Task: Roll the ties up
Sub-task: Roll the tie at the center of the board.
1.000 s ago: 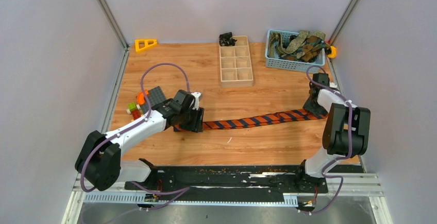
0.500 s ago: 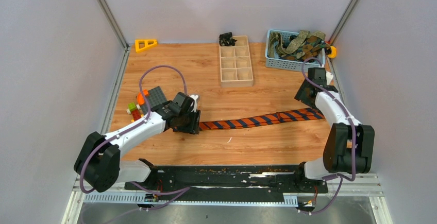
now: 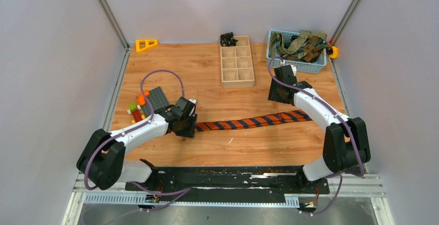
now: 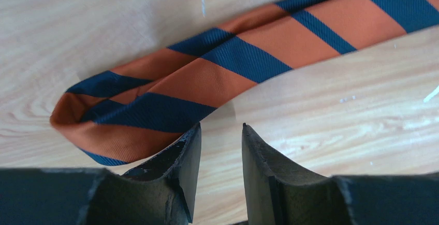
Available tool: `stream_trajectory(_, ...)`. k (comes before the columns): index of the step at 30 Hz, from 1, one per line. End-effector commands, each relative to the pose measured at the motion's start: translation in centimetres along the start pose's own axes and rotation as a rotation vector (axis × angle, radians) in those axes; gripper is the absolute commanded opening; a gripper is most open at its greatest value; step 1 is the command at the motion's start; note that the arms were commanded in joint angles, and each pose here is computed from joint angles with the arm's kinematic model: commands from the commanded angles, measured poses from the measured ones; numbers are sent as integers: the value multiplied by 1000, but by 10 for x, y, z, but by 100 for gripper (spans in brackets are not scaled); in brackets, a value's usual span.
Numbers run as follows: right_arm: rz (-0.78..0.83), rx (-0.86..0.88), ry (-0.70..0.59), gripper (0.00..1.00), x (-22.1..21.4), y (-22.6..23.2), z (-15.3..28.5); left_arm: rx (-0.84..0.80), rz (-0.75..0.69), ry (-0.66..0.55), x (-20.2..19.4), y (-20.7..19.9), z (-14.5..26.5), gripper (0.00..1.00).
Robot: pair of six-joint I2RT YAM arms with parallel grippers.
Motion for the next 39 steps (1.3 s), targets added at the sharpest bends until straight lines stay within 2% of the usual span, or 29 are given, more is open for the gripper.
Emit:
stream_trajectory(1,8,51,-86,45,20,9,10,48,-4,-117,26,-8,-3,42)
stream_trajectory(16,20,172,-100,41,16,20,18,133,31,-166,45,-3,-16,41)
stream_trajectory(23,49,319,-149,41,26,48,45,87,38,-143,42,-5,9,45)
stream_trajectory(26,48,458,-190,45,32,64,68,105,43,-180,41,-1,29,48)
stream_trajectory(31,-40,708,-235,55,47,85,112,141,91,-270,45,16,55,56)
stream_trajectory(34,-94,815,-213,60,55,96,133,130,165,-289,48,31,57,57)
stream_trajectory(39,-288,920,-129,67,67,112,164,124,246,-324,52,44,53,57)
Point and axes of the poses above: each gripper's point midway between its finger pads, its own z axis back along the fingers, its own y axis along the line the jaws close on, x = y × z, the point moved 10 cm from there along z, back along the fingers, and after that the axes turned 8 degrees about z, right-handed, at the moved point
